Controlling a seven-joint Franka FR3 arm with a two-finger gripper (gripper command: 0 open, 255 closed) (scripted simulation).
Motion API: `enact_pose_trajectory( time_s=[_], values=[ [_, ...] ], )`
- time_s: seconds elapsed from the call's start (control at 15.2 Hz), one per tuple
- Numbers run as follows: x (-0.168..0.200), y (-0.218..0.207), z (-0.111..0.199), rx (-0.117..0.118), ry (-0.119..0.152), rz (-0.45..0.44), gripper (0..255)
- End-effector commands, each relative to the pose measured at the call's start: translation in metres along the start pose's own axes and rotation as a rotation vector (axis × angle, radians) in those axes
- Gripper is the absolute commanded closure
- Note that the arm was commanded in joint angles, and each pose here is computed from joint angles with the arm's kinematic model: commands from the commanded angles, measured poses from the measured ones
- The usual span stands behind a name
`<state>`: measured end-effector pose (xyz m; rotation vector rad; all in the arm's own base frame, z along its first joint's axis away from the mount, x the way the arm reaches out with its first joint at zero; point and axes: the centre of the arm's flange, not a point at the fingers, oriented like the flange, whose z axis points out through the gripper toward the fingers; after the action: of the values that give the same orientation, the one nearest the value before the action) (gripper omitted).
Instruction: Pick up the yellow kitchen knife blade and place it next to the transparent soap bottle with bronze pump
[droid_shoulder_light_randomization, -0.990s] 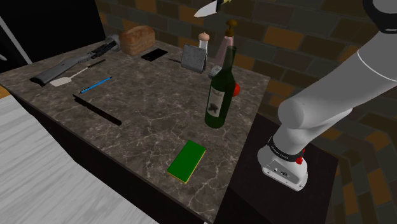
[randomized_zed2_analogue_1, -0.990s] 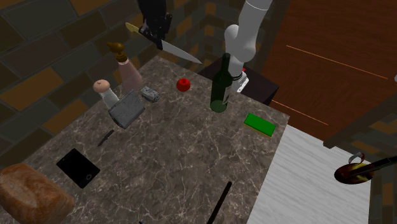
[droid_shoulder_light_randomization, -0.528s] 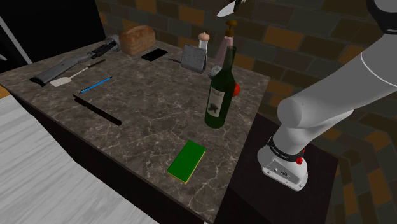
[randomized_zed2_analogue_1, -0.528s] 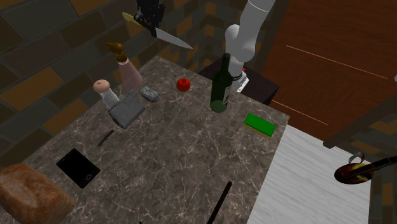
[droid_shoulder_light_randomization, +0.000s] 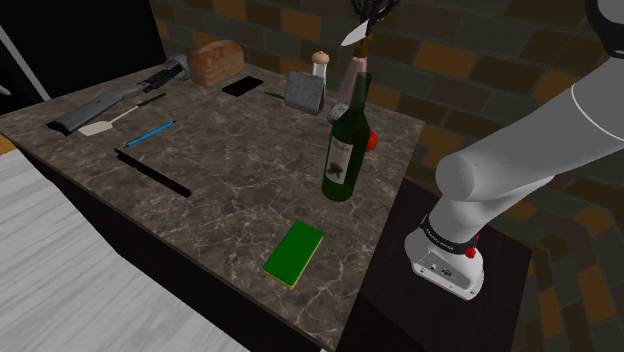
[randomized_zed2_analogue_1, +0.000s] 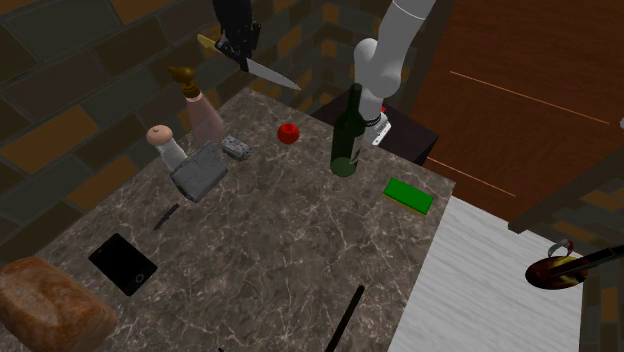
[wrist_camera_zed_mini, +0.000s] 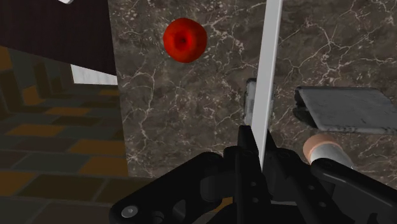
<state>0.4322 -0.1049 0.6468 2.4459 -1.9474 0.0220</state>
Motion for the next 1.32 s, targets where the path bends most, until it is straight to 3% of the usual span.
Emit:
enact_pose_trajectory(
  time_s=[0.0,1.25],
  values=[
    [-0.001,0.001,0.011,0.0,0.0,0.0,255],
    [-0.003,0.0,0.112,0.0,0.0,0.0,255]
  ],
)
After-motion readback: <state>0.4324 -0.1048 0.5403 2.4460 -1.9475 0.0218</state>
